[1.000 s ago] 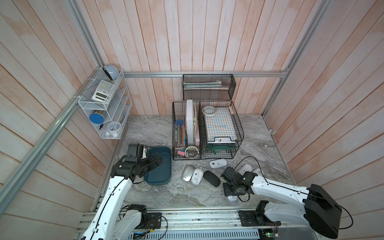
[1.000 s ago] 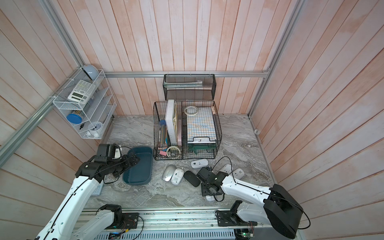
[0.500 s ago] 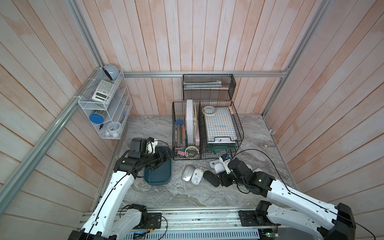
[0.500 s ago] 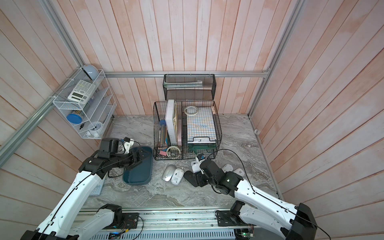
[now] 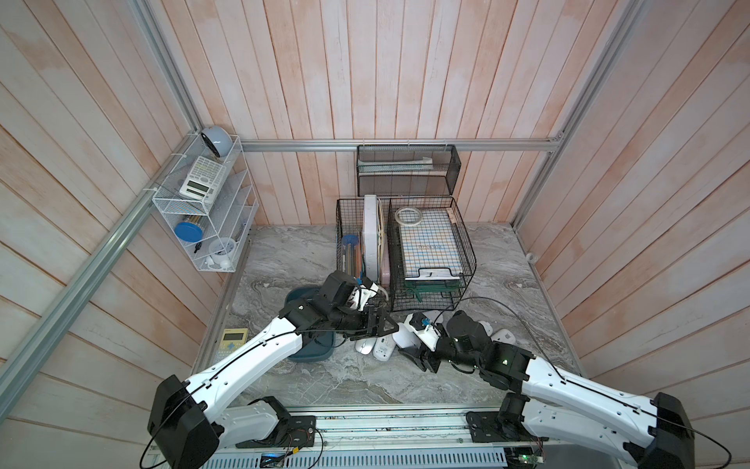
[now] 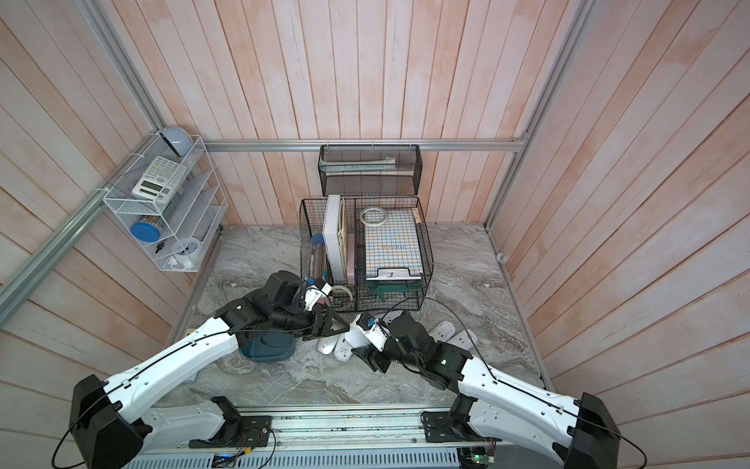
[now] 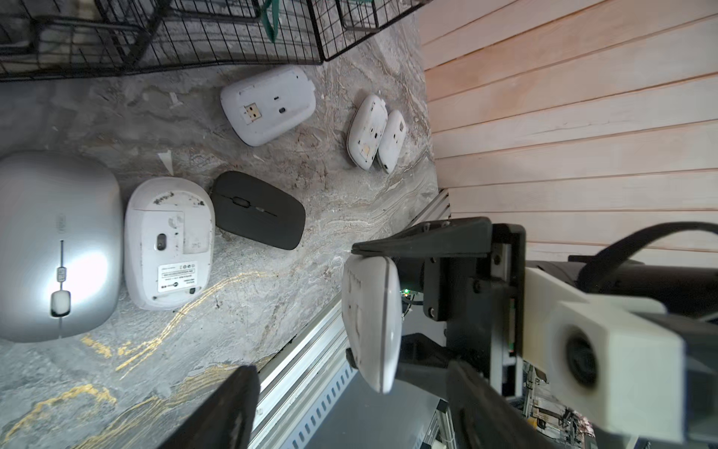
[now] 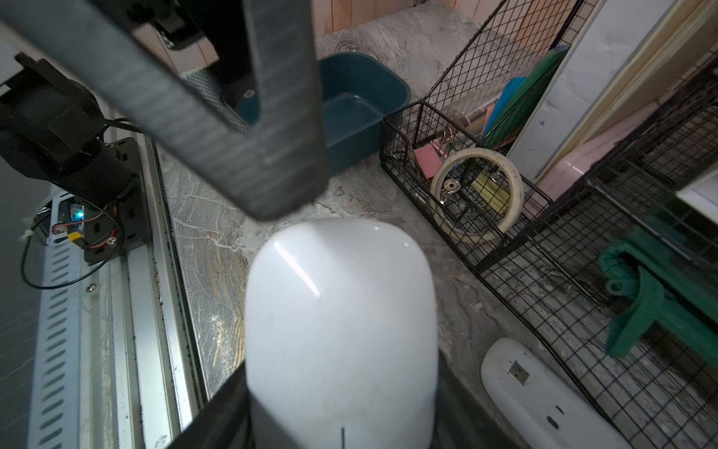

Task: Put the mouse in the storage box
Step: Pick up the mouse from the center of the board.

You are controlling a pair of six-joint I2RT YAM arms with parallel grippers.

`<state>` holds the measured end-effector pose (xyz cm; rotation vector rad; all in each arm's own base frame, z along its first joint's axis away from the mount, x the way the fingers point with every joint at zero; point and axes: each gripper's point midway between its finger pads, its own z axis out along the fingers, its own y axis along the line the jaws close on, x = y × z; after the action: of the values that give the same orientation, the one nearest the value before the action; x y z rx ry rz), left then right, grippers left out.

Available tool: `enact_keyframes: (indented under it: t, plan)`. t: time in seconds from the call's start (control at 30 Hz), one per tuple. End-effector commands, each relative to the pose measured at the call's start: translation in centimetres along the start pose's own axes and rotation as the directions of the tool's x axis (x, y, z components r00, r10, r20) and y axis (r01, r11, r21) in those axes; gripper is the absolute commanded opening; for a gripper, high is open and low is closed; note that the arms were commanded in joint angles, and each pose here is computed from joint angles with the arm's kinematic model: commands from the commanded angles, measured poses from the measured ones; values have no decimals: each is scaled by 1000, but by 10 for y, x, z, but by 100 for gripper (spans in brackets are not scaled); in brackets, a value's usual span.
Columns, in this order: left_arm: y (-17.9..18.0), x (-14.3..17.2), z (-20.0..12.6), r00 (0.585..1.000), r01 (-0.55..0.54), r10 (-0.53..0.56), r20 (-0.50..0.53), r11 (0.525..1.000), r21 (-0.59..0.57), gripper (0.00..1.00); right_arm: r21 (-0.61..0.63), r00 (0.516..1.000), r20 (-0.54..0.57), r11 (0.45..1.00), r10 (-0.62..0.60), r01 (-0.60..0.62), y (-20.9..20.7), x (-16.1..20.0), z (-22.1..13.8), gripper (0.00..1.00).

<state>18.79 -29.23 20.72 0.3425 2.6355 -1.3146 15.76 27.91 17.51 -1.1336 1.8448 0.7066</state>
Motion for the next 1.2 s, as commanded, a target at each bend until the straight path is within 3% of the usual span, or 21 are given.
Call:
enact_keyframes:
  t: [0.0, 0.13, 0.27, 0.4, 0.6, 0.7, 0.77, 0.8, 0.83, 0.93, 1.0, 1.1, 1.17]
  plan:
    - [1, -3, 11, 1000, -15, 15, 21, 1000, 7, 78, -51, 997, 57, 998, -45, 48, 10, -9, -1, 52]
    - [-19, 1, 26, 999, -32, 33, -11, 996, 86, 73, -69, 998, 40, 996, -47, 50, 13, -4, 2, 53]
    - [-20, 7, 41, 997, -45, 48, -60, 997, 58, 60, -61, 998, 36, 997, -48, 51, 12, -4, 2, 54]
    - [-19, 9, 40, 997, -48, 51, -57, 997, 55, 56, -56, 999, 29, 997, -45, 47, 11, -2, 2, 55]
    - [-16, 11, 39, 997, -44, 46, -57, 998, 43, 31, -60, 999, 23, 997, -41, 43, 12, 0, 4, 59]
    - [-14, 9, 38, 998, -45, 46, -45, 999, 27, 19, -56, 999, 22, 998, -37, 38, 11, -1, 5, 68]
    - [-12, 6, 37, 998, -45, 46, -32, 999, 16, 8, -44, 1000, 20, 999, -15, 16, 9, 0, 6, 84]
    - [-11, 4, 35, 999, -41, 41, -25, 999, 10, 6, -39, 1000, 20, 999, -7, 8, 8, -1, 6, 96]
    - [-8, 2, 31, 999, -37, 37, -13, 999, 3, 5, -26, 1000, 23, 1000, 0, 0, 5, -1, 6, 97]
    - [10, -14, 5, 998, 13, -11, 59, 999, -33, 0, 21, 999, 47, 1000, 10, -10, -2, -4, 1, 97]
    - [39, -29, -30, 983, 86, -71, 170, 993, -82, 0, 58, 996, 87, 998, 17, -22, -8, -8, -4, 97]
    - [91, -46, -92, 912, 251, -183, 367, 957, -145, 0, 107, 989, 148, 994, 24, -40, -16, -9, -11, 98]
    - [126, -47, -121, 846, 375, -249, 471, 907, -193, 0, 137, 984, 176, 989, 30, -55, -21, -10, -16, 97]
